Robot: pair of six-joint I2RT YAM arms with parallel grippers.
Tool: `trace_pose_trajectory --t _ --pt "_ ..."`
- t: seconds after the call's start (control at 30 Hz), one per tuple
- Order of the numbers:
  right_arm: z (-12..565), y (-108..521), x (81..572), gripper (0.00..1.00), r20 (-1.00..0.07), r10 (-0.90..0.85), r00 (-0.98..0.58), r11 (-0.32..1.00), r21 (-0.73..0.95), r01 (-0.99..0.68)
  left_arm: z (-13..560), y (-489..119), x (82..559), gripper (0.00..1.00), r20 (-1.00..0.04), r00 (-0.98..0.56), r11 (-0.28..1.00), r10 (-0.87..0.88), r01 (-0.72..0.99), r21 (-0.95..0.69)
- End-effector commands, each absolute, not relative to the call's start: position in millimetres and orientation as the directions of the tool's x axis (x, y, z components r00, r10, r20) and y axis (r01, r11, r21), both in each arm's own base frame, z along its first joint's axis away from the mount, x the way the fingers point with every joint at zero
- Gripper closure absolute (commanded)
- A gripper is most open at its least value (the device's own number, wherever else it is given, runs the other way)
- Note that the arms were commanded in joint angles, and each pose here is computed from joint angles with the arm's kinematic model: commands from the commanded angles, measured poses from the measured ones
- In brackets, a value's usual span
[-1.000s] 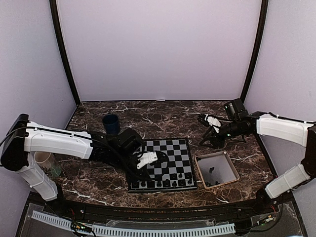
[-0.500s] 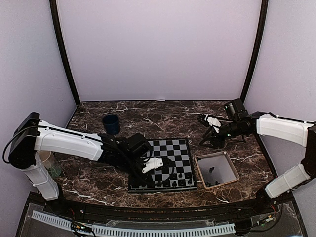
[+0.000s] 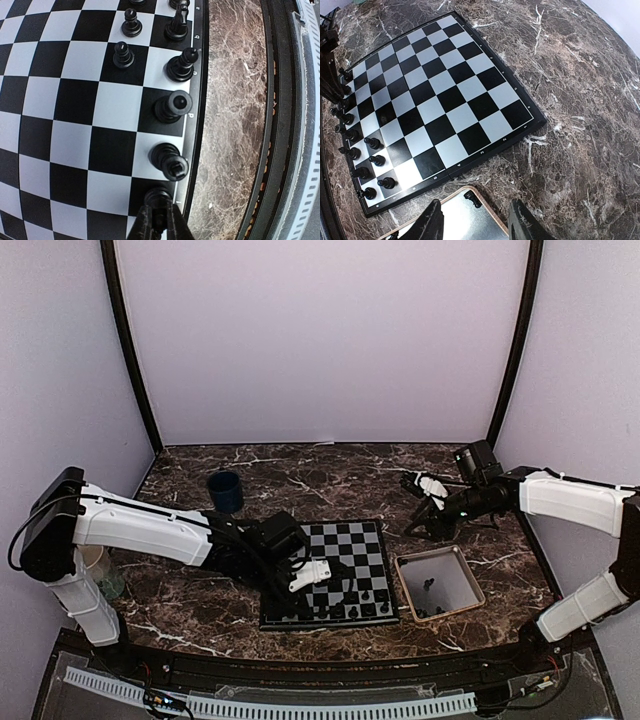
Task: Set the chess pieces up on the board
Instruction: Place the bishop on f8.
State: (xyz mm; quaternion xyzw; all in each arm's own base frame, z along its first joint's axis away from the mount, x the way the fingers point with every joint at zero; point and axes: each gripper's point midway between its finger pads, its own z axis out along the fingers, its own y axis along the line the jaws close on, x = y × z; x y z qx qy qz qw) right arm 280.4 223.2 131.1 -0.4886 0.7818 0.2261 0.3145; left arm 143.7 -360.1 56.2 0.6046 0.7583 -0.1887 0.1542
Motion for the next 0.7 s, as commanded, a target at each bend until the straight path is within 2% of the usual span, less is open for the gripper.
trace_pose_trajectory --t 0.0,0.67 --pt "130.6 221.3 282.1 0.55 -0.715 -0.623 -0.317 0.423 0.034 -0.906 60.7 -356.7 145.3 0.9 -0.456 -0.205 0.194 0.866 0.978 -0.072" --pt "127.3 222.1 280.2 0.54 -0.709 -0.626 -0.325 0.416 0.048 -0.908 55.1 -357.3 144.5 0.8 -0.442 -0.209 0.193 0.873 0.978 -0.081"
